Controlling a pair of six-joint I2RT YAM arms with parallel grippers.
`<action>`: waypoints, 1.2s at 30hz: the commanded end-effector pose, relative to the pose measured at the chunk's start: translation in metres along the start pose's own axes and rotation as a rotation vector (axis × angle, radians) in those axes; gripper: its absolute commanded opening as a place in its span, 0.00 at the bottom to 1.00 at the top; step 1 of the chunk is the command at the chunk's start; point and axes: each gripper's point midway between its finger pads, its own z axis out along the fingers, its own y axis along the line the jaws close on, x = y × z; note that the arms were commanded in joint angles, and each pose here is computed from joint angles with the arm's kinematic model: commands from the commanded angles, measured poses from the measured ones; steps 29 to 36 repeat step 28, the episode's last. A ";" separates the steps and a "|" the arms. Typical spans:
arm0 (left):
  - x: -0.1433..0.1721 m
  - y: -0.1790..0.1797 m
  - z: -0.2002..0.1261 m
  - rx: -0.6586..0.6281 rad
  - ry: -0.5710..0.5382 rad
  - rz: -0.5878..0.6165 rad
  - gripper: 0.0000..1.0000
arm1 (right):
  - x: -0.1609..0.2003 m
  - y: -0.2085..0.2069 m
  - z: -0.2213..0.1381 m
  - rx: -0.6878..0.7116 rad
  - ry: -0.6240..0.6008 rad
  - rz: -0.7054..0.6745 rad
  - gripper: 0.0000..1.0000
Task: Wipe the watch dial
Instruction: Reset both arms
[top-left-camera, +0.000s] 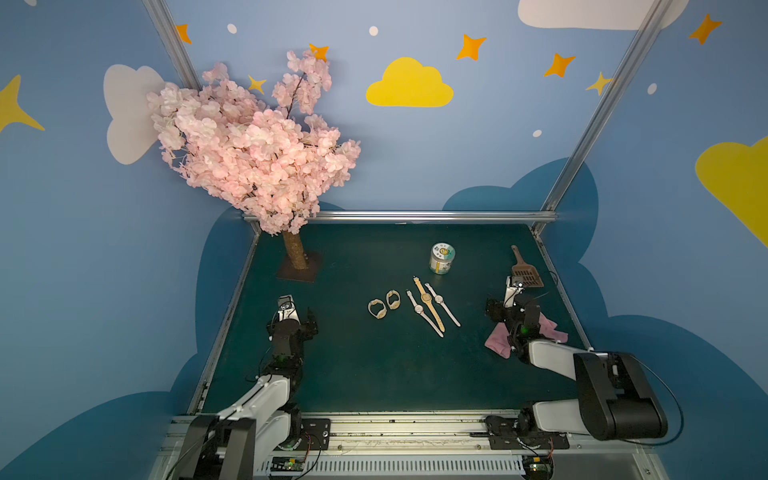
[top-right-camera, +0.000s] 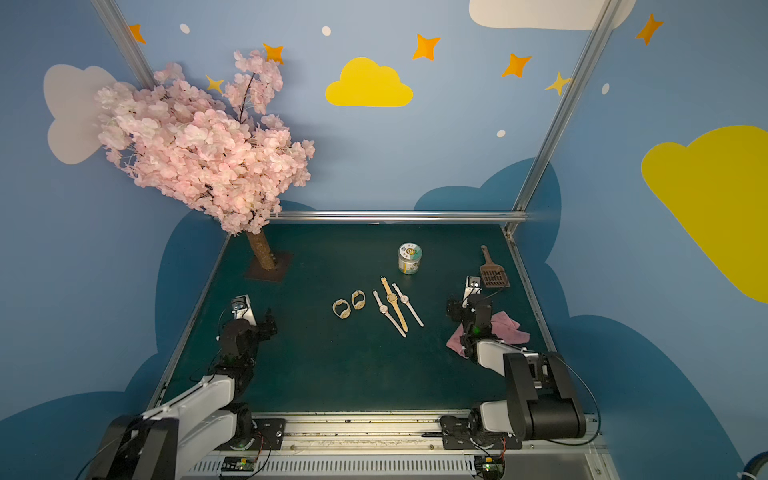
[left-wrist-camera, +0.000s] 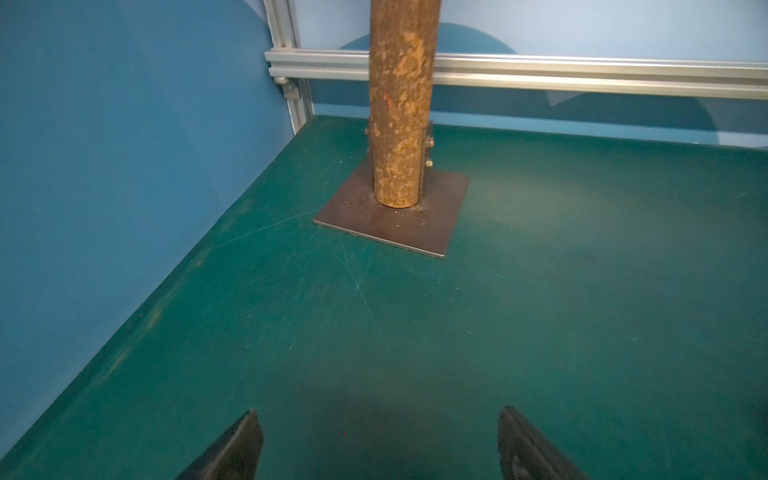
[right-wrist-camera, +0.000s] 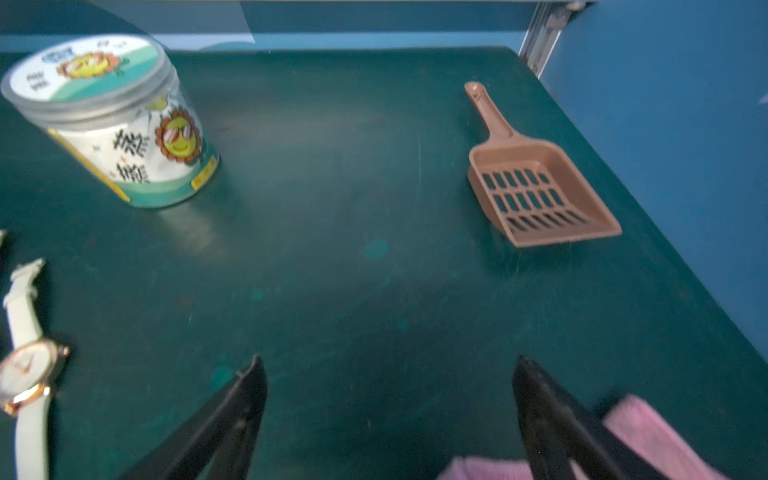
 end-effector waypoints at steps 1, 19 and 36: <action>-0.039 -0.025 0.019 0.128 -0.087 -0.011 0.93 | -0.011 -0.005 0.011 -0.004 -0.134 0.011 0.97; -0.023 -0.044 0.066 0.177 -0.055 0.055 1.00 | -0.011 -0.008 0.011 0.002 -0.120 0.034 0.97; -0.021 -0.055 0.068 0.239 -0.030 0.072 1.00 | -0.011 -0.007 0.011 0.003 -0.118 0.032 0.97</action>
